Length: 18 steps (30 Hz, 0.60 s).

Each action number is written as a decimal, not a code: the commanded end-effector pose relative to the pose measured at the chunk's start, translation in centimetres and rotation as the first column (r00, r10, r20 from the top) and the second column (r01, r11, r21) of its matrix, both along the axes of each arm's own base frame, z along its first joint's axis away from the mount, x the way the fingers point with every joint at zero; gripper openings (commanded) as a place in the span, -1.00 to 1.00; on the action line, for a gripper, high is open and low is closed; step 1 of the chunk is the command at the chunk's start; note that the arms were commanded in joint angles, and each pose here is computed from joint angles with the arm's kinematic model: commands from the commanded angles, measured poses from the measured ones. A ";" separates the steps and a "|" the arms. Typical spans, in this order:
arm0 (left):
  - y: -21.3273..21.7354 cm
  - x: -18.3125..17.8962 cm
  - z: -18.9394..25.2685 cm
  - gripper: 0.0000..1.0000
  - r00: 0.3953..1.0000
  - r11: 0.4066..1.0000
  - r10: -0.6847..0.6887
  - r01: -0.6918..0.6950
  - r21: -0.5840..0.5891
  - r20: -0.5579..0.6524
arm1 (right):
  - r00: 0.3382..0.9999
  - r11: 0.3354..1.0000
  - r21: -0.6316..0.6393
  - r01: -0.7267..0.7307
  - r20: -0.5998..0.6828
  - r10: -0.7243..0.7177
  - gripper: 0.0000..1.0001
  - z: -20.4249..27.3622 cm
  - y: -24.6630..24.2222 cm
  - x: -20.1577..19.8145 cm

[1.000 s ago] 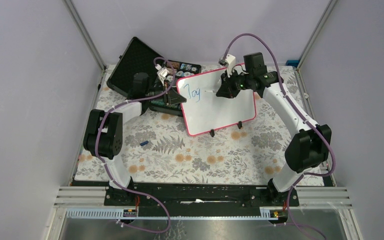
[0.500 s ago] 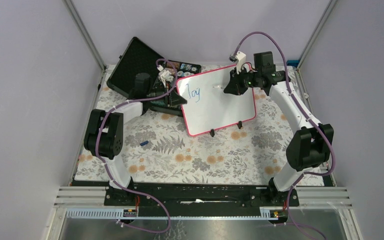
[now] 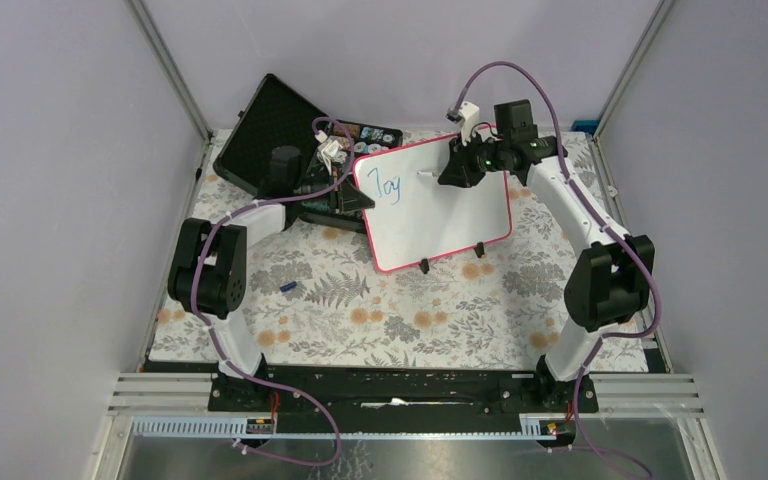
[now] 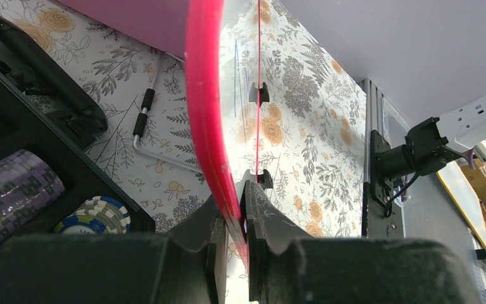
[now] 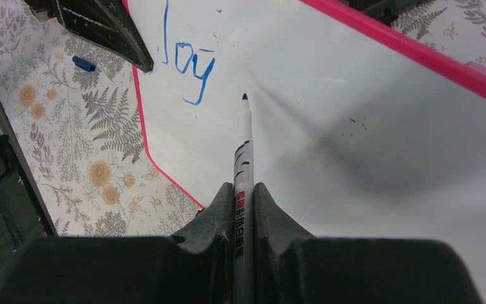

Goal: Write a sentence on the whiteboard

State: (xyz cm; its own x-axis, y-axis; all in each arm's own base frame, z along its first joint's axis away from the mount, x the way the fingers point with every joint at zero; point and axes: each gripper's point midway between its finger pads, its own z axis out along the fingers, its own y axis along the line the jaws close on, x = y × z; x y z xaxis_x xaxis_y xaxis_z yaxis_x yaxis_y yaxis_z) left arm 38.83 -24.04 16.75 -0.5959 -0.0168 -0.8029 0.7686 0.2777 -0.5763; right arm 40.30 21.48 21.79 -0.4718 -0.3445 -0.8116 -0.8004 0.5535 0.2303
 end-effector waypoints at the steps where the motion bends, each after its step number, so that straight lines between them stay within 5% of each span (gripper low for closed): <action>1: -0.1 0.9 0.0 -0.89 0.997 1.000 0.004 -0.004 0.003 0.078 | 0.998 1.000 0.015 -0.001 0.069 0.000 -1.00 2.2 0.5 1.3; 18: -0.1 0.9 0.0 -1.00 0.997 1.000 0.004 -0.004 0.003 0.080 | 0.998 1.000 -0.014 -0.019 0.065 0.020 -1.00 1.6 1.4 1.2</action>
State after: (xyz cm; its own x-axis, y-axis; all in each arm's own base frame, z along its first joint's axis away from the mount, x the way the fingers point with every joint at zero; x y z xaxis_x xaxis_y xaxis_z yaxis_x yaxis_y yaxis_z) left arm 38.73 -24.08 16.79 -0.6150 -0.0227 -0.7882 0.7542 0.2748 -0.5964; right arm 40.91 22.36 22.42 -0.4485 -0.3536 -0.8209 -0.8133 0.5423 0.2107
